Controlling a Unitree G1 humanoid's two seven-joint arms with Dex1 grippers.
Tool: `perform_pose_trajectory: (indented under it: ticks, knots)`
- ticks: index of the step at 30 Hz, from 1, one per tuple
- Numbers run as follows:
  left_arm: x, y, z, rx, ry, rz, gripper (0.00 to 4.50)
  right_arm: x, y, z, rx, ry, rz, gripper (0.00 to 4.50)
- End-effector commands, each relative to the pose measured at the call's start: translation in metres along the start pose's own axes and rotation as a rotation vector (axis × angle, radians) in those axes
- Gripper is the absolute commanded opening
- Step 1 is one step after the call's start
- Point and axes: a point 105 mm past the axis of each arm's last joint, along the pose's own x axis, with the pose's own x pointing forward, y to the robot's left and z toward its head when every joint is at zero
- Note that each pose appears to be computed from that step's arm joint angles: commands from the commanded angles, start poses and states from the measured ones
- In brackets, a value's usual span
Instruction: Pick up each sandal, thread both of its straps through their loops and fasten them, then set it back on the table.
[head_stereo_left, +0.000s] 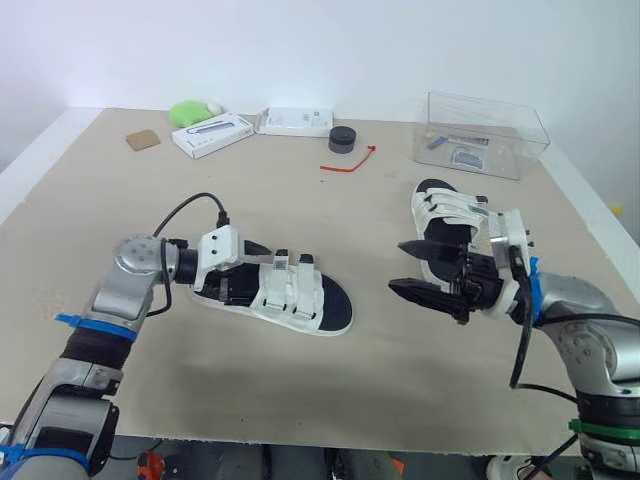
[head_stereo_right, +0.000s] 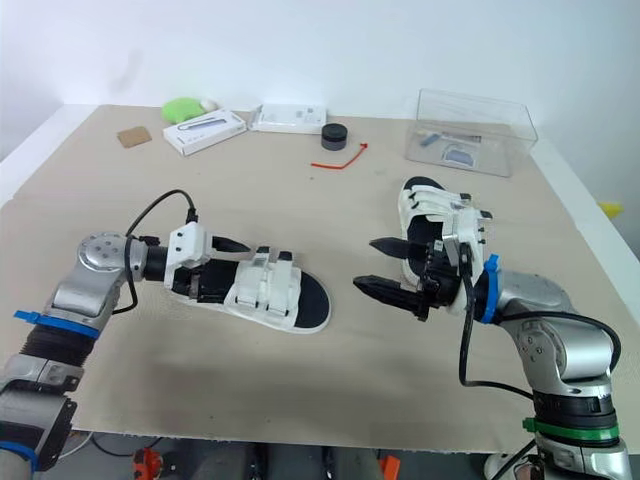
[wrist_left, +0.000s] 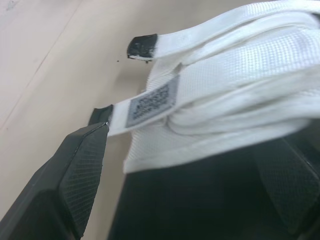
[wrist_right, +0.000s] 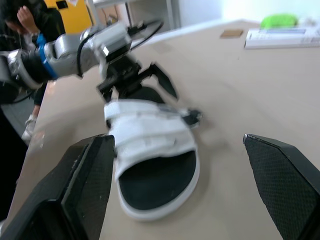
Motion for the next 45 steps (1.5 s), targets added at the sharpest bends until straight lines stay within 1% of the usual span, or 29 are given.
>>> perform_pose_trajectory:
  ticks: [1,5,7,9,10,12,13,15,17,18,19,22,23,25,27,29,30,32,33,36,38,41,44,45]
  knots:
    - [0.004,0.006,0.007,0.072,-0.012,-0.002,4.5,-0.004,0.006,0.008,-0.075,-0.003,0.016,4.43]
    - [0.015,0.003,0.005,0.07,-0.028,-0.024,4.5,-0.004,0.008,0.002,-0.09,0.019,0.013,4.43]
    - [0.021,-0.001,-0.001,0.066,-0.014,-0.039,4.5,-0.004,0.008,0.001,-0.097,0.026,0.006,4.43]
    - [0.023,0.001,-0.003,0.063,-0.012,-0.023,3.96,-0.004,0.008,0.0,-0.106,0.037,0.004,4.5]
    - [0.024,0.006,0.0,0.045,-0.034,0.006,3.61,-0.004,0.008,0.0,-0.107,0.037,0.004,4.5]
    - [0.026,0.014,0.006,0.036,-0.06,0.058,2.67,-0.003,0.009,0.0,-0.106,0.035,0.004,4.5]
    - [0.026,0.016,0.007,0.035,-0.066,0.072,2.05,-0.003,0.009,0.001,-0.106,0.033,0.004,4.5]
    - [0.027,0.017,0.008,0.038,-0.065,0.078,1.53,-0.002,0.01,0.001,-0.105,0.03,0.005,4.5]
    - [0.029,0.015,0.007,0.039,-0.059,0.085,0.68,0.0,0.01,0.003,-0.108,0.027,0.012,4.5]
    - [0.03,0.015,0.006,0.038,-0.051,0.098,0.33,0.001,0.011,0.003,-0.111,0.026,0.016,4.5]
    - [0.029,0.019,0.005,0.032,-0.037,0.129,0.06,0.002,0.011,0.004,-0.113,0.024,0.019,4.5]
    - [0.023,0.036,0.007,0.038,-0.001,0.26,0.06,0.004,0.011,0.006,-0.118,0.016,0.018,4.5]
    - [0.017,0.047,0.01,0.007,0.003,0.337,0.06,0.005,0.01,0.007,-0.12,0.013,0.017,4.5]
    - [-0.008,0.08,0.01,-0.084,0.037,0.57,0.06,0.01,0.004,0.012,-0.102,-0.027,-0.019,4.5]
    - [-0.038,0.108,0.002,-0.136,0.113,0.811,0.06,0.014,-0.001,0.014,-0.091,-0.047,-0.041,4.5]
    - [-0.062,0.124,-0.005,-0.238,0.137,1.0,0.06,0.019,-0.004,0.013,-0.099,-0.045,-0.048,4.5]
    - [-0.074,0.131,-0.009,-0.299,0.131,1.082,0.06,0.021,-0.006,0.013,-0.109,-0.041,-0.05,4.5]
    - [-0.098,0.139,-0.023,-0.409,0.157,1.267,0.06,0.029,-0.009,0.011,-0.118,-0.039,-0.052,4.5]
    - [-0.105,0.14,-0.029,-0.455,0.176,1.328,0.06,0.032,-0.01,0.01,-0.119,-0.039,-0.051,4.5]
    - [-0.105,0.135,-0.046,-0.55,0.228,1.377,0.06,0.038,-0.011,0.008,-0.13,-0.032,-0.037,4.5]
    - [-0.104,0.132,-0.052,-0.588,0.233,1.387,0.06,0.041,-0.012,0.008,-0.136,-0.031,-0.033,4.5]
    - [-0.108,0.131,-0.058,-0.581,0.259,1.412,0.06,0.044,-0.016,0.01,-0.146,-0.031,-0.037,4.5]
    - [-0.109,0.133,-0.058,-0.554,0.266,1.408,0.06,0.046,-0.019,0.012,-0.16,-0.028,-0.041,4.5]
    - [-0.109,0.134,-0.057,-0.546,0.26,1.406,0.48,0.047,-0.021,0.014,-0.164,-0.031,-0.043,4.5]
